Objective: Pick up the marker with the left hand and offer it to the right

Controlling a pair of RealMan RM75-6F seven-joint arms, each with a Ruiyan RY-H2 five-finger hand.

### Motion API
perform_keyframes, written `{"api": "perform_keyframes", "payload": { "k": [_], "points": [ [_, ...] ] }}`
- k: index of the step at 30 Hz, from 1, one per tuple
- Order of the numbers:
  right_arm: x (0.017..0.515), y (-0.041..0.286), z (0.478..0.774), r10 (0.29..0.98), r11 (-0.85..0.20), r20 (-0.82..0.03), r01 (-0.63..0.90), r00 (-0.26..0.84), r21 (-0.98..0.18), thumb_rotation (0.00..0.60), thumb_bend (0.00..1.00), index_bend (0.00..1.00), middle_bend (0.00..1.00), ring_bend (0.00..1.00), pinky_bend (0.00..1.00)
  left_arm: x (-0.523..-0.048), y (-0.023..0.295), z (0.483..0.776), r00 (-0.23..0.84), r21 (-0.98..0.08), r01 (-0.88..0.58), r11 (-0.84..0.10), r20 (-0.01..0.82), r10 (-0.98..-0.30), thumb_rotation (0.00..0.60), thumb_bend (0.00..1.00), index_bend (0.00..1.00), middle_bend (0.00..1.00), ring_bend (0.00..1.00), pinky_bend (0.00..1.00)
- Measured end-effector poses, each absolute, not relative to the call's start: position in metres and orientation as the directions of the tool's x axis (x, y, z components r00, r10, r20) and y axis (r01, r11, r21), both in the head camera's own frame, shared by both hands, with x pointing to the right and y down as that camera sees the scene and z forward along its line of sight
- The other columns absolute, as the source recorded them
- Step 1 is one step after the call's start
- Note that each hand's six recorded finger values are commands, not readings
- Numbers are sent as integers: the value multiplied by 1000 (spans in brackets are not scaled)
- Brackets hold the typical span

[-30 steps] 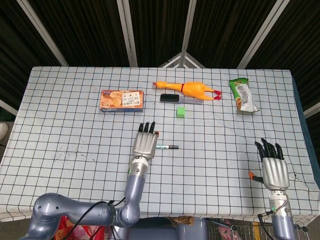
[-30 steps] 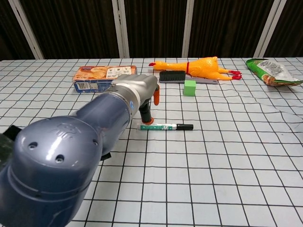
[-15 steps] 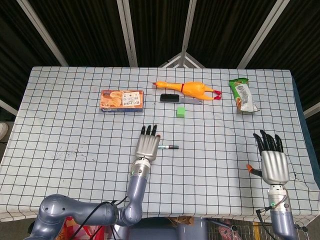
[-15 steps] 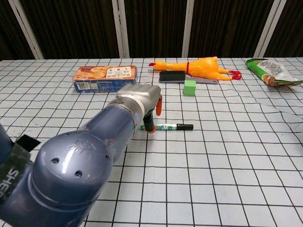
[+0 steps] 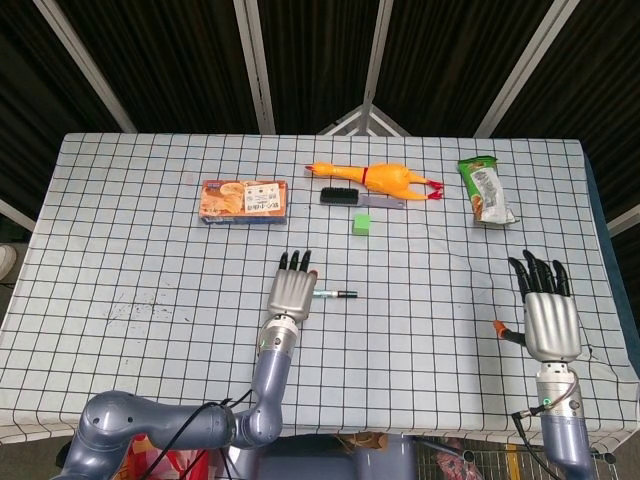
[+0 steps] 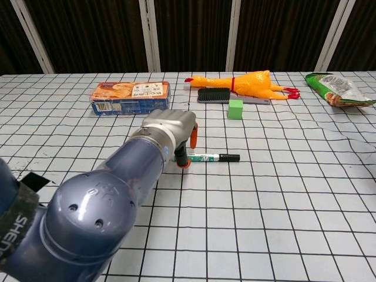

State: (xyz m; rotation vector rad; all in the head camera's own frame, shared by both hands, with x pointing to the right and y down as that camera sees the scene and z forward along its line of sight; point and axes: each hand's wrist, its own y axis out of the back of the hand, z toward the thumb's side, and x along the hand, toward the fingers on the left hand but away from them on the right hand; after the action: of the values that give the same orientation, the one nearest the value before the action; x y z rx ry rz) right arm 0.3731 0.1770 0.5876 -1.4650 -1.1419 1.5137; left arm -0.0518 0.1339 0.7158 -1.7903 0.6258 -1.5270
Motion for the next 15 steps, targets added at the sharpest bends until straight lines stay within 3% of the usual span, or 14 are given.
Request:
{"api": "perform_keyframes", "payload": {
  "k": [15],
  "points": [
    [375,173,587,934,-339,-346,81,-90,-937,600,123,178,78,107,36,-43,135,722,197,-771,88,-631,634,-748,600,509,443,43,0,0]
  ]
}}
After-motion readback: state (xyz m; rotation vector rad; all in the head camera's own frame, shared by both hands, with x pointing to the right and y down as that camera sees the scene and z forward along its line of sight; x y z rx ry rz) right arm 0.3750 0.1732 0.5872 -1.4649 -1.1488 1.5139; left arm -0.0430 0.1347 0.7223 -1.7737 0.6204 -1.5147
